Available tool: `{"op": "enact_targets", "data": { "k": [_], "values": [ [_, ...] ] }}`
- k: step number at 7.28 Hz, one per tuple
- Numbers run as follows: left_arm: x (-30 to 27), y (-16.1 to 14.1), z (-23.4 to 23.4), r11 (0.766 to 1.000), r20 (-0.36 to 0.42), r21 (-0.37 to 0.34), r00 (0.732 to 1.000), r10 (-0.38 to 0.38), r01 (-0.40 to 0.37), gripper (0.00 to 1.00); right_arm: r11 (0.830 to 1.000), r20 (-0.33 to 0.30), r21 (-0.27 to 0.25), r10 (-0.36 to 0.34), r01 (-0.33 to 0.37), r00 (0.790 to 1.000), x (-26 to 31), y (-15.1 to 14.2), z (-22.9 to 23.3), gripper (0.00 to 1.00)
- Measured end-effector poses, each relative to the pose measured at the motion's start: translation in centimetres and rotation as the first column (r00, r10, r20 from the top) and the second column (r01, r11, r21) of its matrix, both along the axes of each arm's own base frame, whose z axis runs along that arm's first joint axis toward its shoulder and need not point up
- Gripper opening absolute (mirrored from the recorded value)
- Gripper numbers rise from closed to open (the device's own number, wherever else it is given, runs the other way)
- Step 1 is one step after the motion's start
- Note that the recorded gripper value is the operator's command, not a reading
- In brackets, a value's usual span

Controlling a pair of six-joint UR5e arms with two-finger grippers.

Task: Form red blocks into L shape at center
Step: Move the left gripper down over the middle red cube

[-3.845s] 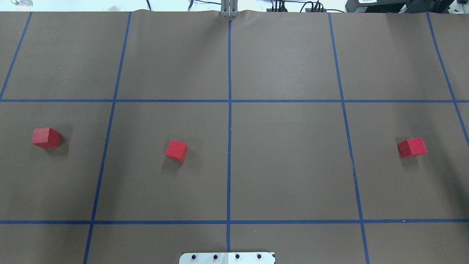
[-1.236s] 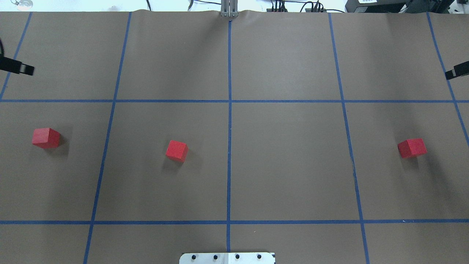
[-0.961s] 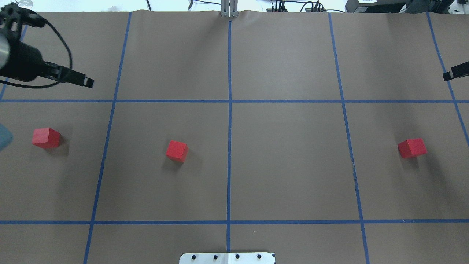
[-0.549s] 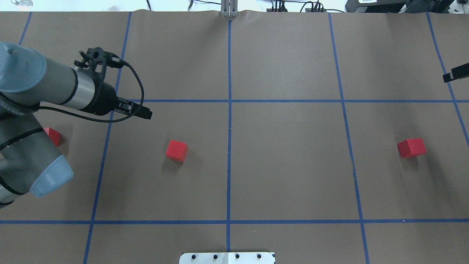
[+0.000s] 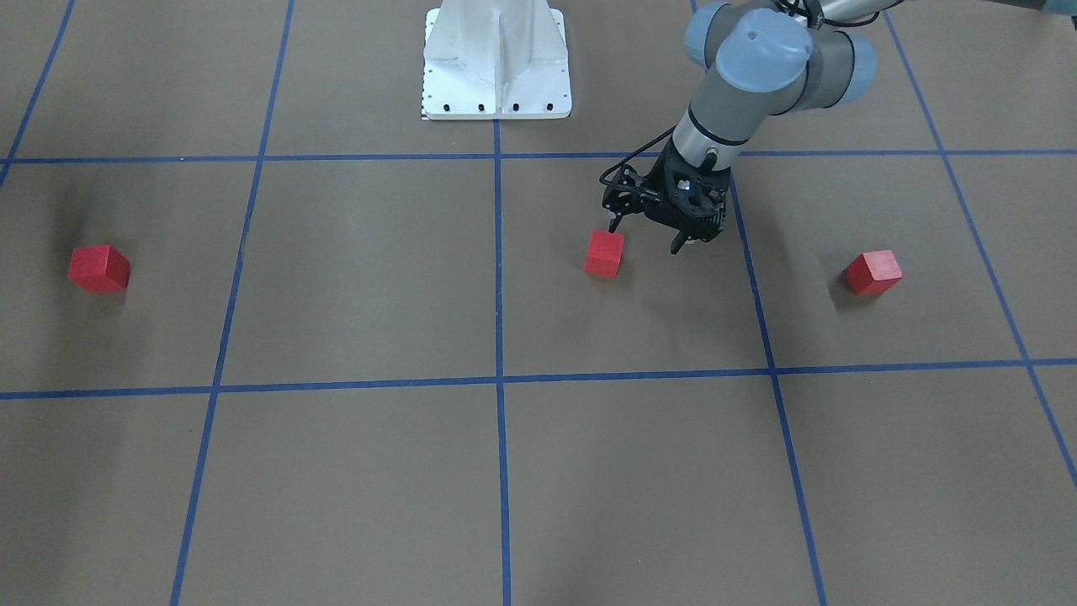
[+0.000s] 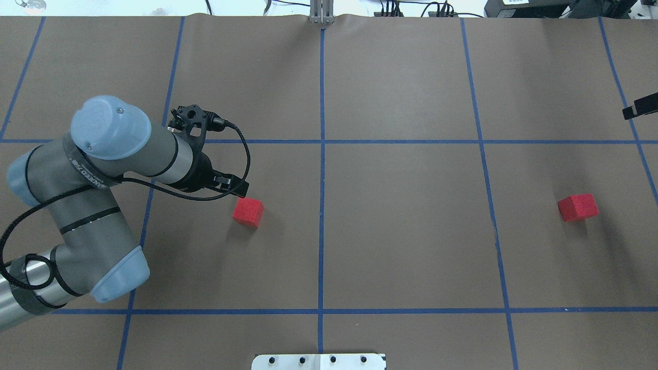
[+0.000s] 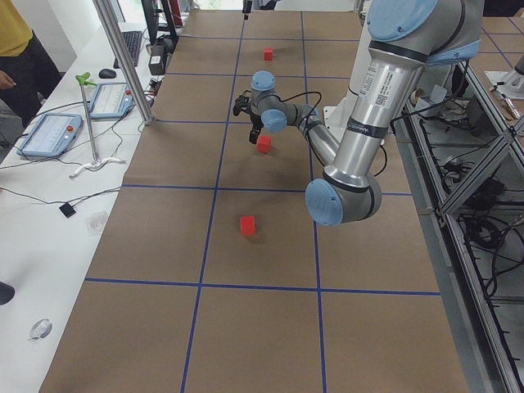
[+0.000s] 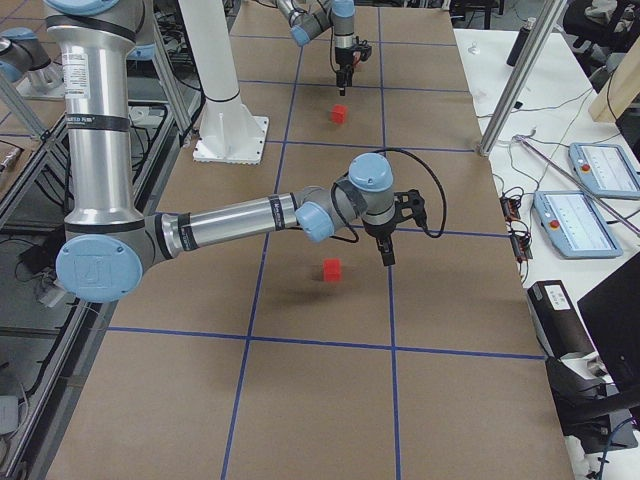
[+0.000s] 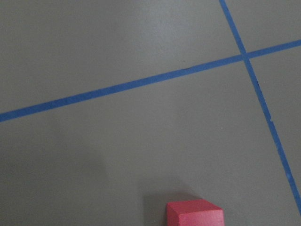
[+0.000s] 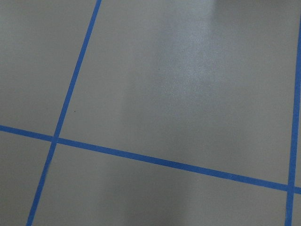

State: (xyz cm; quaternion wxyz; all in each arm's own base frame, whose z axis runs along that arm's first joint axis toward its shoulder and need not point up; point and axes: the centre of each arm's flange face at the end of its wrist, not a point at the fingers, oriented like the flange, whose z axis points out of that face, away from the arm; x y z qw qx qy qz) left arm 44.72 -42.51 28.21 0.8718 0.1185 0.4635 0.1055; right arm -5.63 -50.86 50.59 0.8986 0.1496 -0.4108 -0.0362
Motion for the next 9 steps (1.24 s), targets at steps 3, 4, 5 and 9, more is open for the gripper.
{"op": "enact_targets", "data": {
  "k": [3,4,5,9],
  "values": [
    [2.4,1.4,0.5,0.999,0.060,-0.035,0.998,0.004,-0.002,1.00,1.000,-0.001,-0.010,-0.002,0.002,1.000,0.0,0.3,0.5,1.00],
    [2.9,1.3,0.3,0.999,0.068,-0.049,0.998,-0.001,0.004,0.99,1.000,-0.002,-0.012,-0.002,0.002,1.000,0.0,0.3,0.6,1.00],
    [3.9,0.8,-0.2,0.998,0.069,-0.064,0.998,-0.008,0.013,0.99,1.000,-0.002,-0.012,-0.002,0.002,1.000,0.0,0.4,0.6,1.00],
    [7.7,0.2,-0.2,0.994,0.095,-0.106,0.996,-0.005,0.015,0.95,1.000,-0.002,-0.014,-0.003,0.003,1.000,0.0,0.4,0.7,1.00]
  ]
}}
